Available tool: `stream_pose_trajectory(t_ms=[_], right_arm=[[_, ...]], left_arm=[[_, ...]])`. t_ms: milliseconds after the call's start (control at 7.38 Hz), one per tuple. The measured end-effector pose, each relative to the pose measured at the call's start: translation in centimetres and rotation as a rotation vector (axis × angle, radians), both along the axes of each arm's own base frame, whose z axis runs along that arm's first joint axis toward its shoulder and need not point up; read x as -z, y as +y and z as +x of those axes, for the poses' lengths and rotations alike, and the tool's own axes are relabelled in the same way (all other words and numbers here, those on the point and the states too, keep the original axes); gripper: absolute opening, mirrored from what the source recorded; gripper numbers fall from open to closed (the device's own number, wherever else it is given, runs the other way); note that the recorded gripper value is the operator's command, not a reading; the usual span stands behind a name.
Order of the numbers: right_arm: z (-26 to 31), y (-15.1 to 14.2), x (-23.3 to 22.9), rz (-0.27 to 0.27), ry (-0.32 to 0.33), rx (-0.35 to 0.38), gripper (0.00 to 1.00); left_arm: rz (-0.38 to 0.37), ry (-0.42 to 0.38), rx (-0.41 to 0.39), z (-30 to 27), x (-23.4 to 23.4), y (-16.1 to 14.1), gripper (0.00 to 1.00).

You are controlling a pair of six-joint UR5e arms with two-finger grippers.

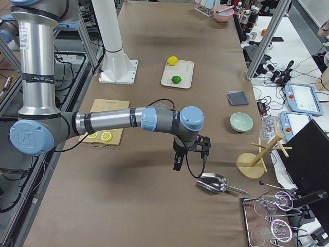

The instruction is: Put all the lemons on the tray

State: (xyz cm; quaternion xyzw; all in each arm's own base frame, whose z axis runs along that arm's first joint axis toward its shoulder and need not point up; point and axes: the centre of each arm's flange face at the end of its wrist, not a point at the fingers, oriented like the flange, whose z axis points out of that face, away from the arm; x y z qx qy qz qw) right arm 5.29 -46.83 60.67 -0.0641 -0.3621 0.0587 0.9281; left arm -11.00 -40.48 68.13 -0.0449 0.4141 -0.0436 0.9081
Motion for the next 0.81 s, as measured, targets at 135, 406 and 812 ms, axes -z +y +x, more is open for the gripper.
stream_pose_trajectory(t_ms=[135, 406, 812], right_arm=[[0.01, 0.00, 0.01, 0.000, 0.000, -0.001, 1.00], [-0.01, -0.01, 0.01, 0.000, -0.003, -0.002, 1.00], [-0.06, -0.01, 0.02, 0.000, -0.011, -0.002, 1.00]], left_arm=[[0.000, 0.000, -0.001, 0.05, -0.04, 0.08, 0.98], [0.000, 0.000, -0.007, 0.30, -0.03, 0.05, 0.98], [0.000, 0.000, -0.014, 0.58, -0.03, -0.02, 0.98]])
